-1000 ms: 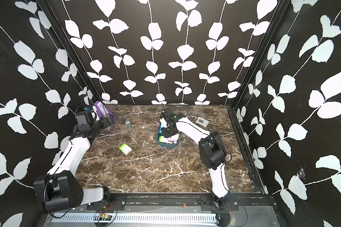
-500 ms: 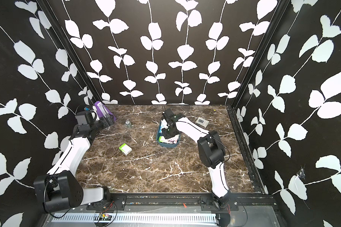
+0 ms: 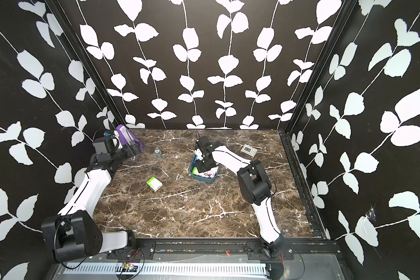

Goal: Put the pocket tissues into the storage box
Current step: Place the pocket tissues in the storage box, then pick up the pocket tissues from the center of the board.

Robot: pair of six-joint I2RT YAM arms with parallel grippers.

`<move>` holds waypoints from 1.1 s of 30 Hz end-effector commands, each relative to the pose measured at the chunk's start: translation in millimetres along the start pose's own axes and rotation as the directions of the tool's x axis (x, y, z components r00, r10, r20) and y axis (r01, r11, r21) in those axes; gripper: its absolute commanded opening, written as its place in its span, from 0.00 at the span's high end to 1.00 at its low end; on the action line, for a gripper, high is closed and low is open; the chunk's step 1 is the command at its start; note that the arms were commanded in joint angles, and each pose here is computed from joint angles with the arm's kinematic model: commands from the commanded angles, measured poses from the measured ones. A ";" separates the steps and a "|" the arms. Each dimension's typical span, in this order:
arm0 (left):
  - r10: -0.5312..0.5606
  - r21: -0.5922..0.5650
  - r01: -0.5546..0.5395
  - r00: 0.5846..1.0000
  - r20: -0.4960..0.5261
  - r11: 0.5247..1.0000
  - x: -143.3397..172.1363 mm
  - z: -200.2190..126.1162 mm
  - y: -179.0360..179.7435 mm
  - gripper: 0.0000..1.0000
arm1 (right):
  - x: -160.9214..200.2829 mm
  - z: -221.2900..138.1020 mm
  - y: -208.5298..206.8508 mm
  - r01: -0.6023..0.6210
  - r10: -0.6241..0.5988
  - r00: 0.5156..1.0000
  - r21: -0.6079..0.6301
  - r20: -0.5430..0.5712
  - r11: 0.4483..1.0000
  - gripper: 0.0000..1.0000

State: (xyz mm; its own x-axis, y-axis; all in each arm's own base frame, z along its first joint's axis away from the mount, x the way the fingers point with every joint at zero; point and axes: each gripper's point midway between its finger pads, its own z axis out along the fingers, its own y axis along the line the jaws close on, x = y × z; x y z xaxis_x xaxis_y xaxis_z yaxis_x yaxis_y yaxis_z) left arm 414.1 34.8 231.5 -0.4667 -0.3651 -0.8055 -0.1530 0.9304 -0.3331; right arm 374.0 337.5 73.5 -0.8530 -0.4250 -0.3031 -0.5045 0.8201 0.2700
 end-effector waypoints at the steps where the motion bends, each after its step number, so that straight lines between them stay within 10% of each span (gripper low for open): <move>1: 0.018 -0.001 -0.018 1.000 0.022 1.000 -4.0 -6.2 -1.8 0.01 | 4.4 17.1 8.2 -0.006 0.005 1.000 -0.031 -0.023 1.000 0.95; 16: 0.000 -0.004 0.000 0.999 0.032 1.000 -7.8 -8.2 -1.9 0.01 | -38.0 -50.6 54.3 0.254 -0.243 0.936 -0.009 0.256 0.967 0.50; 33: 0.002 -0.058 0.001 0.999 0.042 0.998 -20.7 -14.1 6.1 0.01 | -52.8 29.4 201.2 0.591 -0.523 0.768 -0.095 0.371 0.801 0.01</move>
State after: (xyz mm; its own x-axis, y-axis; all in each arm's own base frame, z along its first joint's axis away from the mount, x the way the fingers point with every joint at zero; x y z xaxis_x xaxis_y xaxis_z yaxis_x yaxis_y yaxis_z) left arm 412.1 44.0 233.4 -0.4649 -0.3719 -0.8035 -0.2030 0.9281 -0.3122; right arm 317.2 511.2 96.3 -0.4092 -0.6442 -0.6462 -0.8968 0.4145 0.1547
